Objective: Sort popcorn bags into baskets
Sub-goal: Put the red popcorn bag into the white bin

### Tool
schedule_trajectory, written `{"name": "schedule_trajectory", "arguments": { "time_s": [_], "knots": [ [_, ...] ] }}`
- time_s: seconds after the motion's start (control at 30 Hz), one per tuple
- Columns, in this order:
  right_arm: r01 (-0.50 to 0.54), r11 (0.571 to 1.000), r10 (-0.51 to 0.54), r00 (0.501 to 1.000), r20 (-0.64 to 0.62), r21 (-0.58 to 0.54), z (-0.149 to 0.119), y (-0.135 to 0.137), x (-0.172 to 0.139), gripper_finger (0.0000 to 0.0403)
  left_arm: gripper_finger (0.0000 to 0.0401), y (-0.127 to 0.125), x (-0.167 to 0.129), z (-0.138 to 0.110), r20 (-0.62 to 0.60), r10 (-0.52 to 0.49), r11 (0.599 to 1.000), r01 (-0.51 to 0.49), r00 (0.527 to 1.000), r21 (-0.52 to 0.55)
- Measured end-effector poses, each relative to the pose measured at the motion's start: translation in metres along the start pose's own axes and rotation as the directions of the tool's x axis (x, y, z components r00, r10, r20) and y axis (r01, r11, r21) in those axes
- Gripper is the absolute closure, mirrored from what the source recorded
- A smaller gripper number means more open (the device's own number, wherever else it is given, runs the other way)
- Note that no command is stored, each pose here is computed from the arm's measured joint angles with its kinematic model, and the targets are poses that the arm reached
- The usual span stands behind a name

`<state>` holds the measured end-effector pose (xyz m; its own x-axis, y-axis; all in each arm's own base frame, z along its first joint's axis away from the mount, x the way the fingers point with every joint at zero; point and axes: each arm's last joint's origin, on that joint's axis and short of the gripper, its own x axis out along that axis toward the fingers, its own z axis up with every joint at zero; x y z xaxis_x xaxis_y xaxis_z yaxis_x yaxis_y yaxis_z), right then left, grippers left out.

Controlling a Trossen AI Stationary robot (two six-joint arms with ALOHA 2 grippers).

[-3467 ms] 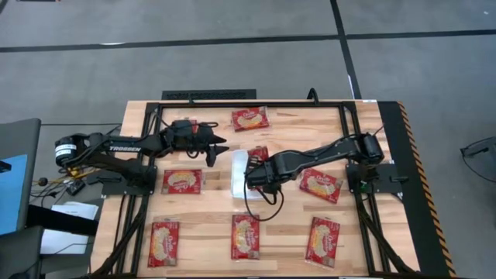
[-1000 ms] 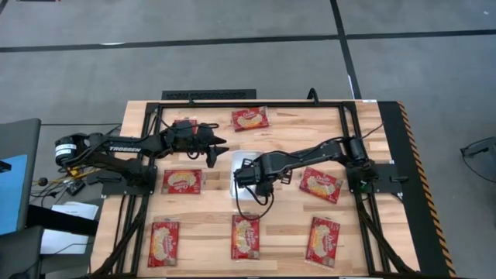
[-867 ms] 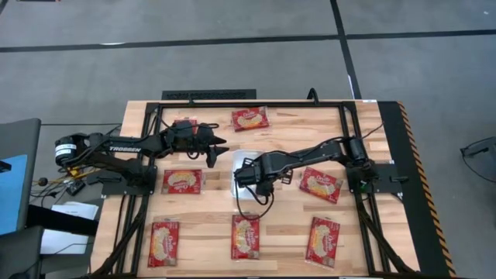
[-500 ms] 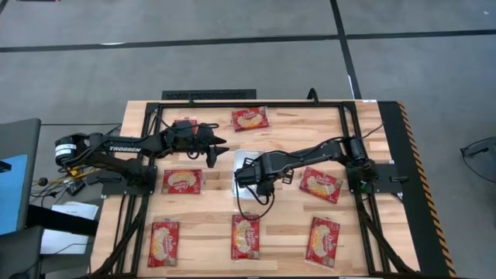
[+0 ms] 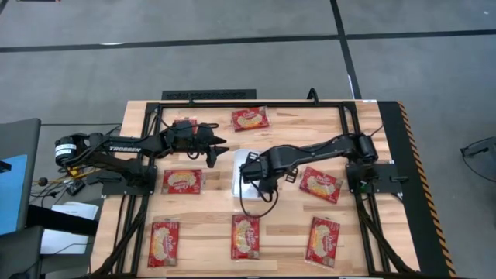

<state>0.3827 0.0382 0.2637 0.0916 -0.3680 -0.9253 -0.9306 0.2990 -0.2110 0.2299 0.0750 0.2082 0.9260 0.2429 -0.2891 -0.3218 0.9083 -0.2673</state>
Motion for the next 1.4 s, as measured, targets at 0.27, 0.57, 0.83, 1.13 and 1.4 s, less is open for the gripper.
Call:
{"name": "schedule_trajectory", "arguments": {
  "time_s": [0.27,0.57,0.83,1.13,1.4],
  "knots": [
    [0.004,0.833,-0.160,0.959,0.235,0.553,-0.091,-0.023,-0.022,0.0317,0.0227,0.000,0.000,0.000,-0.001,0.000,1.000,0.000,1.000,-0.004],
    [-0.326,0.088,-0.333,0.881,0.336,0.941,-0.255,-0.041,0.040,0.0315,0.0227,0.001,0.000,-0.002,-0.017,0.031,0.999,-0.030,0.999,0.028],
    [-0.614,-0.123,-0.295,0.773,0.562,0.779,-0.302,-0.036,0.137,0.0289,0.0227,0.007,-0.001,-0.014,-0.121,0.149,0.988,-0.145,0.981,0.049],
    [-0.601,-0.250,-0.196,0.799,0.569,0.759,-0.303,-0.033,0.203,0.0248,0.0227,0.010,-0.002,-0.017,-0.137,0.217,0.976,-0.211,0.966,0.061],
    [-0.596,-0.266,-0.103,0.799,0.592,0.757,-0.286,-0.032,0.237,0.0229,0.0227,0.010,-0.002,-0.016,-0.134,0.222,0.975,-0.215,0.966,0.062]
  ]
}}
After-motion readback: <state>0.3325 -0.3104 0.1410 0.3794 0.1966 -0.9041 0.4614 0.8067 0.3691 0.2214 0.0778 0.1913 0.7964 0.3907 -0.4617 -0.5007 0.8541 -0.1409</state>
